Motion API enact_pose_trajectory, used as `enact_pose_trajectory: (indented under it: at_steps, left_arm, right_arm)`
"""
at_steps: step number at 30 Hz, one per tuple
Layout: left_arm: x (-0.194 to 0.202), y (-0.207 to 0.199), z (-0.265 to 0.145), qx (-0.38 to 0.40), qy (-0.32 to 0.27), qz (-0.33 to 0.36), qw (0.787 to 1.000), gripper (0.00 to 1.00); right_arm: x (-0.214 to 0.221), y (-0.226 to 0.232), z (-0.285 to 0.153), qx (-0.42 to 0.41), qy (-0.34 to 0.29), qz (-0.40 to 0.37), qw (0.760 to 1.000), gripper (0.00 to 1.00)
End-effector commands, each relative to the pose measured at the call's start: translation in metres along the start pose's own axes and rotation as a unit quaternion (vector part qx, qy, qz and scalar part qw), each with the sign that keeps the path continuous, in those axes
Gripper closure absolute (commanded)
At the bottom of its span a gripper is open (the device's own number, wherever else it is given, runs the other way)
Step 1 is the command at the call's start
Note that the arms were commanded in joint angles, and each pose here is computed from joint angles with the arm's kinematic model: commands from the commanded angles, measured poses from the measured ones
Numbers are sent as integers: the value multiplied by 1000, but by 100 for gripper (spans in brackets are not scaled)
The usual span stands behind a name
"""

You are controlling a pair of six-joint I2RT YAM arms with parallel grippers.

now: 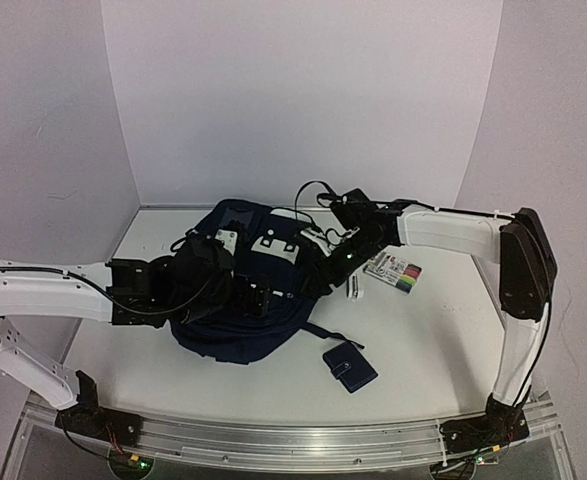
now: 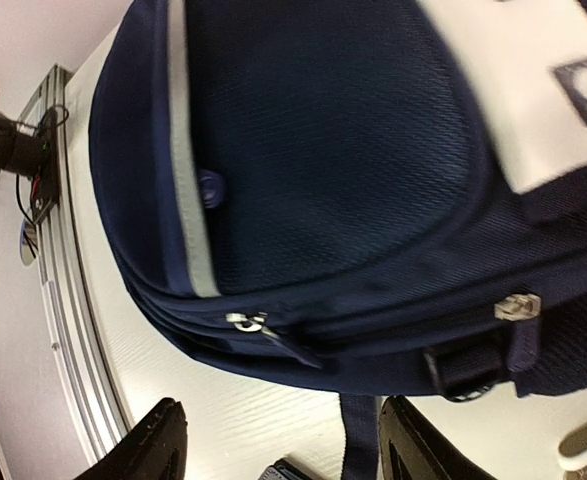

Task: Pack the student bag
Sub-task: Zip the student bag at the center of the board, then unzip the student bag at the center of the board.

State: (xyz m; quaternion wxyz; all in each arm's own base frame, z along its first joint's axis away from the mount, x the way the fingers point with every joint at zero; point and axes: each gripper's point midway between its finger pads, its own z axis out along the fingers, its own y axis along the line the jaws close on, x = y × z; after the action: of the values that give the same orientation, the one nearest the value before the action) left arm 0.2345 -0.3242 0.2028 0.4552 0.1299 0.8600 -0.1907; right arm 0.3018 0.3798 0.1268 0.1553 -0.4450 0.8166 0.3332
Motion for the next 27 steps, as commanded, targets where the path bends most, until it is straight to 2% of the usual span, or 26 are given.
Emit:
enact_pose_trajectory:
  at_steps: [1,11,21,23,27]
  left_arm:
    - [3,30,-7,-43,1,-47,998,0]
    - [10,65,-14,-52,-1,-116,992,0]
    - [18,87,-17,-73,-7,-151,986,0]
    - [19,89,-16,-74,-6,-154,985,0]
    - [22,87,-10,-76,0,-153,985,1]
  right_arm:
    - [-6,2,15,15,5,-61,998,34]
    - [-6,0,41,24,23,-126,992,35]
    - [0,17,31,14,22,-121,992,86]
    - [2,22,28,13,21,-115,993,93]
    - [9,39,29,4,27,-105,994,98]
